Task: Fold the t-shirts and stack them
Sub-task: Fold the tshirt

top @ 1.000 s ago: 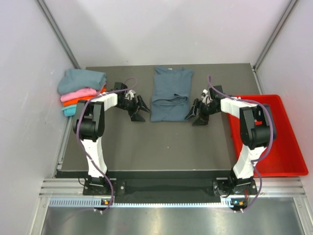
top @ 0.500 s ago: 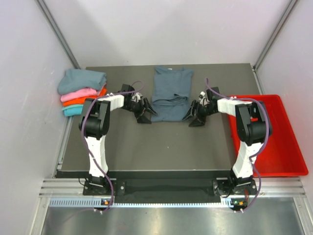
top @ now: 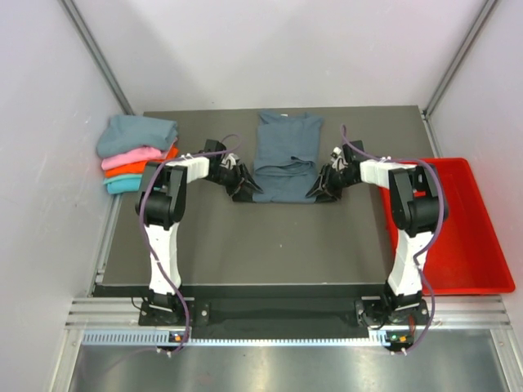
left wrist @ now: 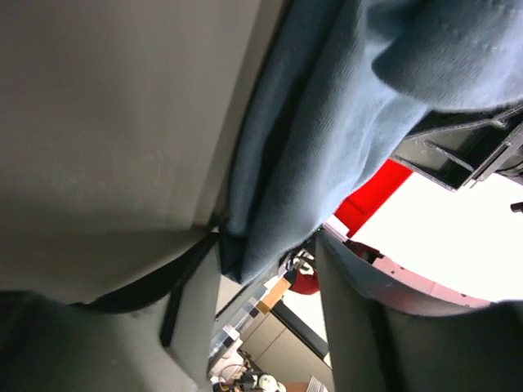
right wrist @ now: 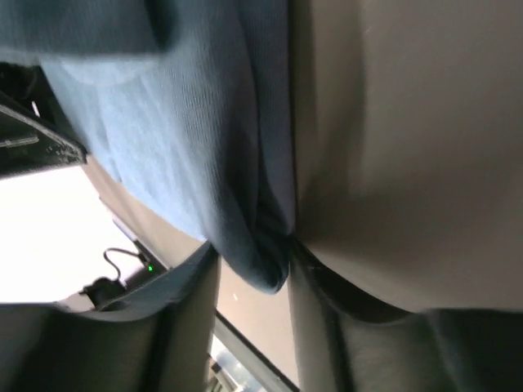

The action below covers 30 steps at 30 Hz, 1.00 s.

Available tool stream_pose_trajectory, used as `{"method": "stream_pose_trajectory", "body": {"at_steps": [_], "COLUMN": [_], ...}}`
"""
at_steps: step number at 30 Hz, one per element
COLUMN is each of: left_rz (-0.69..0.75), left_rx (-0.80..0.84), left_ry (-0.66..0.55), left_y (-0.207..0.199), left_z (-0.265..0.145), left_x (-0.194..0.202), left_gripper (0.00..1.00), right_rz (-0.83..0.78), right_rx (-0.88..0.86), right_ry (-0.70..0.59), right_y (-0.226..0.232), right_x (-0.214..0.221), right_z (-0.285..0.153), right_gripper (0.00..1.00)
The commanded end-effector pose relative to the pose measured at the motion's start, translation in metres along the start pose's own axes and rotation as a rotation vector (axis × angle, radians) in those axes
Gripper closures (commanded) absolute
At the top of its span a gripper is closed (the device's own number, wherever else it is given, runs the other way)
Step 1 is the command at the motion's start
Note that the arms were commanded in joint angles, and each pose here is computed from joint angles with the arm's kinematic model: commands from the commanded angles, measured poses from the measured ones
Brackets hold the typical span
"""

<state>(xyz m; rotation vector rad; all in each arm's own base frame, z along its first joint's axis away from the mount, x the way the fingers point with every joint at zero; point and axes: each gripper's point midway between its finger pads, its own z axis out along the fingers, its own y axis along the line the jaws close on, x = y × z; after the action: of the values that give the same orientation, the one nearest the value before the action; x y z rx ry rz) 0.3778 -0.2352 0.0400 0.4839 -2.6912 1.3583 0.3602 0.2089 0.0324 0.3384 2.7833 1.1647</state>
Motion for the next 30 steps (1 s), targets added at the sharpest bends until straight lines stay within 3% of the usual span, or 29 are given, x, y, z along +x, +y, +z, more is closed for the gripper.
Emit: {"method": "stream_pose_trajectory", "body": {"at_steps": [1,6,9,12,22,30], "left_rz": [0.047,0.037,0.035,0.047,0.250,0.386], "left_rx": [0.008,0.023,0.024,0.043,0.131,0.137], "left_ry": [-0.044,-0.038,-0.037,-0.041,-0.102,-0.123], "left_y": [-0.003,-0.004,-0.005,-0.013,-0.081,-0.105], "left_z": [0.003,0.003,0.002,-0.004,-0.040,-0.061], "left_x": [-0.017,-0.015,-0.012,-0.007,0.023,0.064], "left_gripper": [0.49,0.67,1.00,1.00,1.00,1.00], "right_rz": [-0.056,-0.069,-0.075,-0.101,-0.229,-0.234], "right_rx": [0.011,0.010,0.004,-0.012,-0.079,-0.079], "right_ry": [-0.049,-0.046,-0.051,-0.070,-0.173,-0.182], "right_y": [0.004,0.003,0.006,0.015,0.069,0.066], "right_x": [-0.017,-0.012,-0.010,-0.011,-0.011,0.016], "right_z": [0.005,0.002,-0.002,-0.012,-0.069,-0.100], "right_gripper": [0.67,0.86,0.95,1.00,1.00,1.00]}}
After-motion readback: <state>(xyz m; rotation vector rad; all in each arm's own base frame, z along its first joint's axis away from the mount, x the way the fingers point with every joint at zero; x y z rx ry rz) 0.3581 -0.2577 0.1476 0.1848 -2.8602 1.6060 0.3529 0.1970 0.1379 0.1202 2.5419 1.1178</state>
